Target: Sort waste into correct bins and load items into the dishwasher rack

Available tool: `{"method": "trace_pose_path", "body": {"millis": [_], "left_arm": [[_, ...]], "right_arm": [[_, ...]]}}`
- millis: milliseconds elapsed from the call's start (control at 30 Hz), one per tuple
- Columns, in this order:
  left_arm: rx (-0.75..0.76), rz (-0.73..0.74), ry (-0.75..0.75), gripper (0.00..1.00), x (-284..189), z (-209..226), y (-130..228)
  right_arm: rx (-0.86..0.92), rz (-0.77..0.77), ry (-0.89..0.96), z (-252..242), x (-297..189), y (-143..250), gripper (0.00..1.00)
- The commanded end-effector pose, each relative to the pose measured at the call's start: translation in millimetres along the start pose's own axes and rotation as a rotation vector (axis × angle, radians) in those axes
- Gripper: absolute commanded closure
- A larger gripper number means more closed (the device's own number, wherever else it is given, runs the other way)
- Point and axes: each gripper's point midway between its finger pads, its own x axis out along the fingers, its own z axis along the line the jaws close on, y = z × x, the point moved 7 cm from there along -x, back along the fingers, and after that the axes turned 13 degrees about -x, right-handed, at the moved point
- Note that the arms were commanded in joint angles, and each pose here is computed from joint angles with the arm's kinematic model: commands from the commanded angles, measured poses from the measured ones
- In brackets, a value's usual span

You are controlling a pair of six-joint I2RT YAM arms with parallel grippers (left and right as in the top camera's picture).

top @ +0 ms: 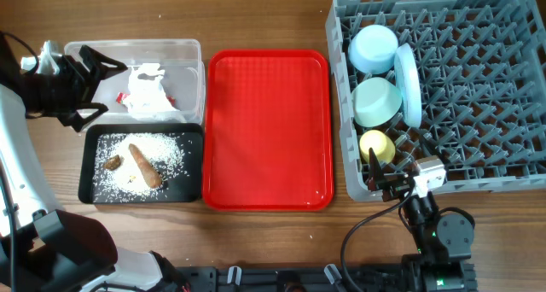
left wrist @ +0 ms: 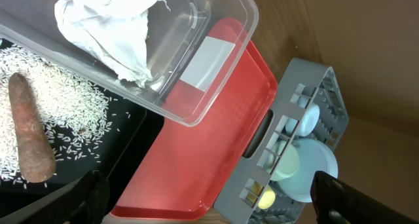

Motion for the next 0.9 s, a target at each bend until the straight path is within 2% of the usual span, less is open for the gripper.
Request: {"method": "trace_pose_path", "body": {"millis": [0,433,567,700,867], "left_arm": [[-0.011,-0.001,0.005,0.00,0,0,-1],[-0.001,0.007,-0.001,0.00,3,-2,1],[0.053,0.018,0.004,0.00,5,-14,16],[0.183,0.011,0.039,0.00,-6,-38,55],[0.457,0.044,0.125,0.00,-27,-71,145]], "right_arm": [[0.015,-0.015,0.010,-1,-1,-2,0.00],[0.016,-0.008,0.007,-1,0,-1,0.00],[0.015,-0.008,0.007,-1,0,-1,0.00],[0.016,-0.008,0.007,-1,0,-1,0.00],[0.016,-0.008,0.007,-1,0,-1,0.00]]}}
